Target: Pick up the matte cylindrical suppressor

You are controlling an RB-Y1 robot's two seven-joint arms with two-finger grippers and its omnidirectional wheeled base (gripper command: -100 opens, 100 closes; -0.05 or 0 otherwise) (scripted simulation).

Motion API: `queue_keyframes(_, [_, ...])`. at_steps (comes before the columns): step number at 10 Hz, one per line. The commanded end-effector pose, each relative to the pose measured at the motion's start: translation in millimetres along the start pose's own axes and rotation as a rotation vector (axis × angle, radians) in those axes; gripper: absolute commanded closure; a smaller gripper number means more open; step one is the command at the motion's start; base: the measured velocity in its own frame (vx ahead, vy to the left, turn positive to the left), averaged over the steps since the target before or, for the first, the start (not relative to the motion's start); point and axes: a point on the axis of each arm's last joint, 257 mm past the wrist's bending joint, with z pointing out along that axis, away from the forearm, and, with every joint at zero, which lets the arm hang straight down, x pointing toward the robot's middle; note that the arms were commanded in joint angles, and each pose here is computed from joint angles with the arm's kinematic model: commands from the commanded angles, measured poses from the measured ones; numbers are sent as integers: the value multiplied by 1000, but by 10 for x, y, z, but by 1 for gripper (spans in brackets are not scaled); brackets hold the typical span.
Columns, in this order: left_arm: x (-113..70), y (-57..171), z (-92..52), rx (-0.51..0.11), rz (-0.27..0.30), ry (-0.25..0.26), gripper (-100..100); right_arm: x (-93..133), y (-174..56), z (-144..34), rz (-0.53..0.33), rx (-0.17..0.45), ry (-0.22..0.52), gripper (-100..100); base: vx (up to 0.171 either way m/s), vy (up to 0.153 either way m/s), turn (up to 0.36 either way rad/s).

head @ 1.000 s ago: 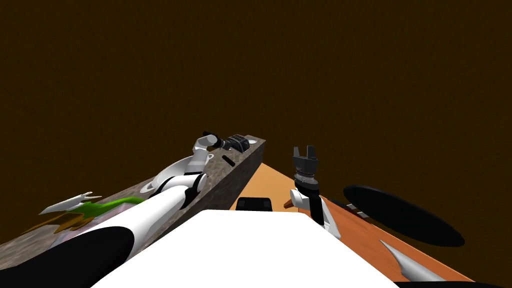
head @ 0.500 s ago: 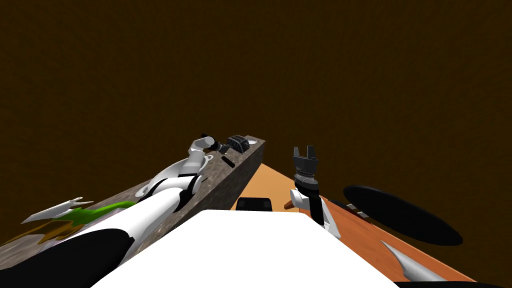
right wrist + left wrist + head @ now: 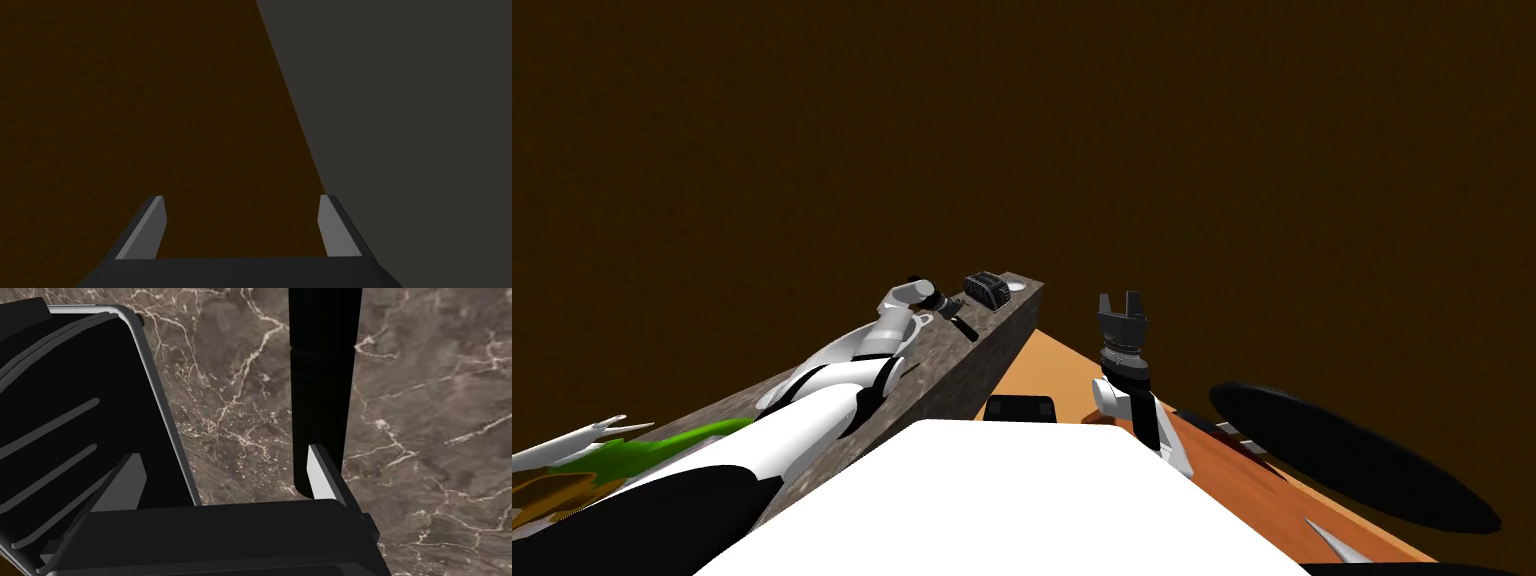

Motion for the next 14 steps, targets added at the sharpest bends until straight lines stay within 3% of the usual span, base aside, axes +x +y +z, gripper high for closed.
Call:
queue_keyframes(1, [-2, 293, 20, -59, -28, 30, -100, 0, 0, 0, 0, 0, 0, 0, 84, -43, 35])
queue_keyframes(6, [210, 1086, 147, -198, -120, 141, -100, 0, 0, 0, 0, 0, 0, 0, 105, -42, 21])
queue_keyframes(8, [271, 1186, 182, -211, -135, 162, -100, 0, 0, 0, 0, 0, 0, 0, 64, -45, 15])
queue_keyframes(9, [381, 1335, 249, -225, -164, 197, -100, 0, 0, 0, 0, 0, 0, 0, 41, -13, 37])
queue_keyframes(10, [319, 1264, 198, -218, -150, 180, -100, 0, 0, 0, 0, 0, 0, 0, 19, -6, 13])
queue_keyframes(11, [329, 1277, 202, -219, -152, 183, 0, 0, 0, 0, 0, 0, 0, 0, 0, 0, 0])
queue_keyframes(12, [311, 1336, 193, -220, -141, 187, -100, 0, 0, 0, 0, 0, 0, 0, 27, -33, 87])
queue_keyframes(14, [281, 1457, 176, -220, -119, 194, -100, 0, 0, 0, 0, 0, 0, 0, 87, -83, 119])
